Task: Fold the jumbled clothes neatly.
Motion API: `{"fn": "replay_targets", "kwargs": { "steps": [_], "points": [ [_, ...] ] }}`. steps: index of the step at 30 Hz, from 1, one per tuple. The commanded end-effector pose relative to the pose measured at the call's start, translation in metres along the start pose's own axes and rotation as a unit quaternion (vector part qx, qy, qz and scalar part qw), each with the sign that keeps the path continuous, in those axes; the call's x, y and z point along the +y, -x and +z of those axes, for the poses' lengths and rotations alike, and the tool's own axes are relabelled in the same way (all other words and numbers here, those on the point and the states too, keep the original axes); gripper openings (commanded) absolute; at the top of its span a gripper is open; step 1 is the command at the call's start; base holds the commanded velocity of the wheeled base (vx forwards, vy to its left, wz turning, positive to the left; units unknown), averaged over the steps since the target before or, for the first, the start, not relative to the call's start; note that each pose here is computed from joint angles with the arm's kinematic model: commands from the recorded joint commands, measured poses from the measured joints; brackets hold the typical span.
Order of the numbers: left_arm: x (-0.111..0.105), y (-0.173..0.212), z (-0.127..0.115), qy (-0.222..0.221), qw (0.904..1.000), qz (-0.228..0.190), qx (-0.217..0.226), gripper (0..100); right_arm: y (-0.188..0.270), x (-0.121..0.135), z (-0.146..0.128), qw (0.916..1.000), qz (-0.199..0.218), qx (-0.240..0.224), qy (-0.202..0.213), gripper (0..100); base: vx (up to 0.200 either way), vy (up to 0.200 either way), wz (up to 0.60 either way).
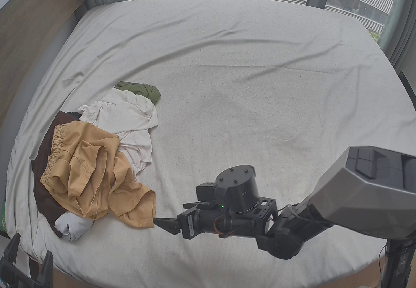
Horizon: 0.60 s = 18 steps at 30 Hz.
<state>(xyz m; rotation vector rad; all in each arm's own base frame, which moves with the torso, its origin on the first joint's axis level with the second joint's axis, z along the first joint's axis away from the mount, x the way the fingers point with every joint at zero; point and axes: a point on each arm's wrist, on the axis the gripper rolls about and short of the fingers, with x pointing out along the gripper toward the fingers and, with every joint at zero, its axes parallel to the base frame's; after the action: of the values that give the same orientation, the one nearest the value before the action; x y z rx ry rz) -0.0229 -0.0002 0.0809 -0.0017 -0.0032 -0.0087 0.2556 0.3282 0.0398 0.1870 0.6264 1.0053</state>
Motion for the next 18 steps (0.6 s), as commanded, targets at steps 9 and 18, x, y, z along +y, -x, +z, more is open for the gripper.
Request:
{"fn": "replay_targets", "kwargs": {
  "steps": [9, 18],
  "points": [
    [0.0, 0.0, -0.005, 0.001, 1.0, 0.001, 0.0, 100, -0.043, 0.008, -0.028, 0.9994, -0.001, 0.033, -0.012, 100, 0.0, 0.0, 0.0],
    [0.0, 0.0, -0.005, 0.001, 1.0, 0.001, 0.0, 100, -0.065, 0.018, -0.029, 0.9984, -0.014, 0.047, -0.028, 100, 0.0, 0.0, 0.0]
  ]
}}
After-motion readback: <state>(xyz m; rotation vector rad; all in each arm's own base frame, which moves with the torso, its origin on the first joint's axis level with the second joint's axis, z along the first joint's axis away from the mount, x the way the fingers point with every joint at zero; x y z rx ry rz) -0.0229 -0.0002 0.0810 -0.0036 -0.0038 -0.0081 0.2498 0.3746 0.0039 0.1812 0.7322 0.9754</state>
